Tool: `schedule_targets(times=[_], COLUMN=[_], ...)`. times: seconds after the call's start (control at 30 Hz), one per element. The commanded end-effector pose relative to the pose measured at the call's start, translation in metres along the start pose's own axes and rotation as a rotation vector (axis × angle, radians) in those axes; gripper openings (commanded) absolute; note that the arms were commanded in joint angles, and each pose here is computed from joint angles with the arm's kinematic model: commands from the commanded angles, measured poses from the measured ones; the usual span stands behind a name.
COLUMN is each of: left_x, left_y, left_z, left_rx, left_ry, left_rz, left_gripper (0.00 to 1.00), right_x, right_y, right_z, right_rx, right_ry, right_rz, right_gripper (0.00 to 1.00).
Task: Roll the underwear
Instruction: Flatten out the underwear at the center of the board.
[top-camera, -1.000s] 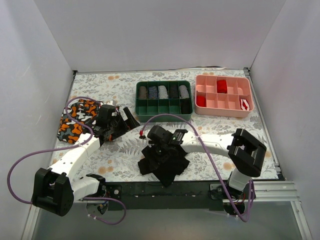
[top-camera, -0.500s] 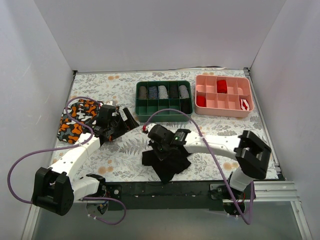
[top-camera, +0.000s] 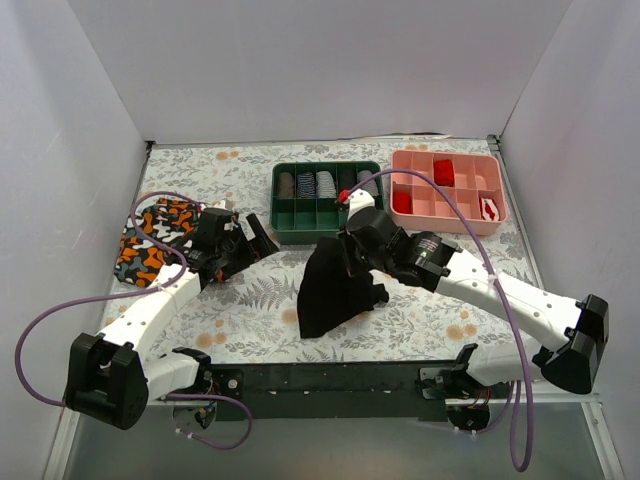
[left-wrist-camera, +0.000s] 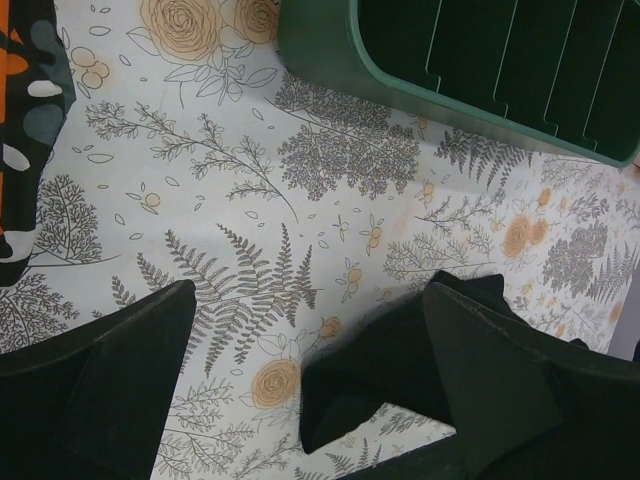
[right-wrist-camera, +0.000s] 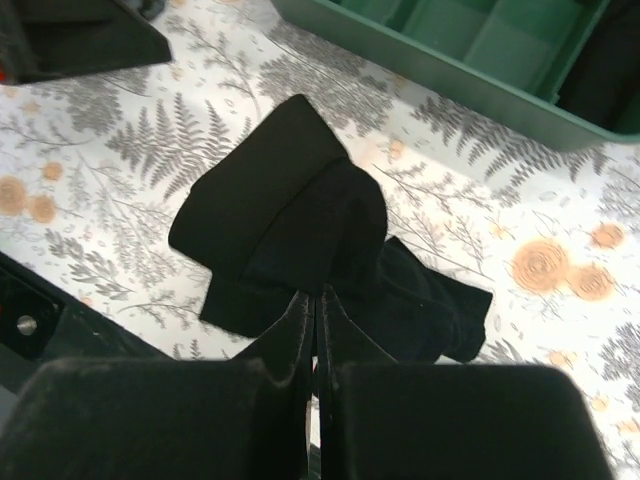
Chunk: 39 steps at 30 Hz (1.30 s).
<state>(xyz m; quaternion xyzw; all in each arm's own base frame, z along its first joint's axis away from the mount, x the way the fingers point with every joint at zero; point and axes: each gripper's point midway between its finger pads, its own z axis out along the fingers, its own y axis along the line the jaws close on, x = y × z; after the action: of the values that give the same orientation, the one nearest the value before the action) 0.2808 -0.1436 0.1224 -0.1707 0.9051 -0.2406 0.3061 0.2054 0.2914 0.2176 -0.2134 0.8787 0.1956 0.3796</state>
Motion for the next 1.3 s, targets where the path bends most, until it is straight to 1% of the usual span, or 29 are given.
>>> schedule_targets(times=[0.0, 0.1, 0.2, 0.3, 0.4, 0.47, 0.5, 0.57, 0.6, 0.7, 0.73, 0.8, 0.9, 1.03, 1.1, 1.17, 1.27], left_x=[-0.010, -0.010, -0.011, -0.011, -0.010, -0.011, -0.011, -0.013, -0.014, -0.018, -0.019, -0.021, -0.024, -0.024, -0.023, -0.029, -0.032], left_y=[-0.016, -0.019, -0.021, -0.023, -0.025, -0.027, -0.027, -0.028, -0.028, -0.026, -0.025, -0.021, -0.014, -0.006, -0.004, 0.003, 0.004], left_z=[-0.009, -0.012, -0.012, -0.012, -0.010, -0.009, -0.009, -0.008, -0.008, -0.011, -0.012, -0.014, -0.017, -0.019, -0.020, -0.022, -0.024], left_rx=[0.051, 0.067, 0.073, 0.083, 0.090, 0.099, 0.098, 0.096, 0.093, 0.071, 0.065, 0.040, 0.001, -0.041, -0.048, -0.089, -0.095], left_ry=[-0.029, -0.027, -0.028, -0.023, -0.012, -0.012, -0.011, -0.014, -0.018, -0.038, -0.041, -0.058, -0.074, -0.092, -0.093, -0.125, -0.144], left_rz=[0.016, 0.018, 0.019, 0.019, 0.019, 0.020, 0.020, 0.018, 0.018, 0.011, 0.007, 0.001, -0.016, -0.033, -0.046, -0.058, -0.067], left_gripper=[0.98, 0.98, 0.98, 0.98, 0.98, 0.98, 0.98, 0.98, 0.98, 0.98, 0.98, 0.98, 0.98, 0.98, 0.98, 0.98, 0.98], right_x=[-0.009, -0.020, -0.036, -0.049, -0.053, -0.045, -0.038, -0.027, -0.016, 0.010, 0.021, 0.036, 0.055, 0.059, 0.049, 0.033, 0.021], right_y=[-0.025, -0.053, -0.072, -0.084, -0.082, -0.071, -0.058, -0.043, -0.031, -0.001, 0.007, 0.031, 0.052, 0.067, 0.077, 0.091, 0.103], right_z=[-0.021, -0.037, -0.059, -0.084, -0.092, -0.083, -0.073, -0.059, -0.046, -0.022, -0.004, 0.007, 0.033, 0.045, 0.043, 0.035, 0.026], right_rx=[0.101, 0.189, 0.237, 0.271, 0.248, 0.200, 0.131, 0.064, 0.000, -0.098, -0.114, -0.171, -0.182, -0.189, -0.207, -0.245, -0.270], right_ry=[-0.024, -0.052, -0.114, -0.172, -0.168, -0.117, -0.087, -0.048, -0.018, 0.080, 0.107, 0.156, 0.223, 0.256, 0.235, 0.198, 0.168], right_rz=[0.048, 0.115, 0.162, 0.177, 0.153, 0.158, 0.165, 0.176, 0.182, 0.178, 0.181, 0.160, 0.135, 0.098, 0.071, 0.049, 0.023], right_gripper=[0.01, 0.01, 0.01, 0.01, 0.01, 0.01, 0.01, 0.01, 0.01, 0.01, 0.01, 0.01, 0.01, 0.01, 0.01, 0.01, 0.01])
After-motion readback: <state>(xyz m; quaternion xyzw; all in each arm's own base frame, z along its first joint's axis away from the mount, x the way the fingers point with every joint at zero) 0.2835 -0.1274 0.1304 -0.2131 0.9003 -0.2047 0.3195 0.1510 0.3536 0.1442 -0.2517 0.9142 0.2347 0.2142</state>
